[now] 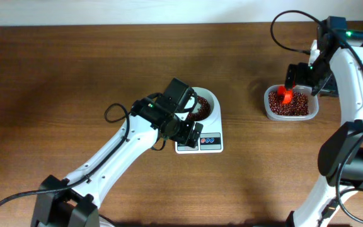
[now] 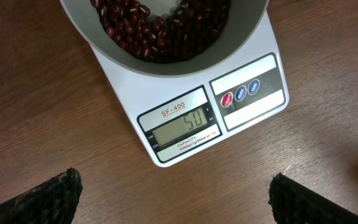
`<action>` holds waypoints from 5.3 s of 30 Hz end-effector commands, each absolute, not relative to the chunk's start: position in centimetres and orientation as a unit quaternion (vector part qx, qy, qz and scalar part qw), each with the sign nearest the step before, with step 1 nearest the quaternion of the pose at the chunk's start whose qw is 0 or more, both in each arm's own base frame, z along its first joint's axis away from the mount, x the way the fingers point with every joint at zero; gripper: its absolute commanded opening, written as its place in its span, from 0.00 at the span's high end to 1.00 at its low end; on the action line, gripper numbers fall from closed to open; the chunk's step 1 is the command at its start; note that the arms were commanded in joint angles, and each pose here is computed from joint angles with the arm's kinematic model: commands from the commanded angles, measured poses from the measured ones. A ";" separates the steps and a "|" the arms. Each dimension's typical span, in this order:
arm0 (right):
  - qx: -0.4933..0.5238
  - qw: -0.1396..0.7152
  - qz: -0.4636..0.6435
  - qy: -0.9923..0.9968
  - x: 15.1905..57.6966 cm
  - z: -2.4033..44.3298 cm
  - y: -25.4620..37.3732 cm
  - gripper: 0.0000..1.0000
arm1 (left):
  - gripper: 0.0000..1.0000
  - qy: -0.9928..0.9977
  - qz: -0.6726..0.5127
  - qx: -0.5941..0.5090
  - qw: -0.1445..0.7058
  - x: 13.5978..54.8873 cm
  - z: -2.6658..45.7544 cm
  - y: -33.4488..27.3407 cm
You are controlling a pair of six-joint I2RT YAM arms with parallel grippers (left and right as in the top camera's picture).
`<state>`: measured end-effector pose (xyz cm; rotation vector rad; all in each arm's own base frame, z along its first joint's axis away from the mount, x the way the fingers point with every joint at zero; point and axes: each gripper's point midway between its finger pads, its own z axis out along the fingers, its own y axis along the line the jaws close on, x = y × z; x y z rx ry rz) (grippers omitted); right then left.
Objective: Scoop item into bowl and weigh 50g on scale
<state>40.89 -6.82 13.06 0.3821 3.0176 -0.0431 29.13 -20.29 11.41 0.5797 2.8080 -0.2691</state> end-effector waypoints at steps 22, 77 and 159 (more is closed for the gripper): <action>0.232 0.081 -0.018 0.969 40.6 14.8 -10.9 0.01 | 0.01 0.965 -0.090 0.209 0.127 29.0 11.2 -20.4; 0.232 0.081 -0.018 0.969 40.6 14.8 -10.9 0.01 | 0.01 0.731 -0.045 -0.067 0.677 24.6 15.7 0.2; 0.058 0.678 -0.012 0.732 24.5 15.5 -2.5 0.01 | 0.01 0.733 -0.043 -0.069 0.676 24.6 15.6 0.2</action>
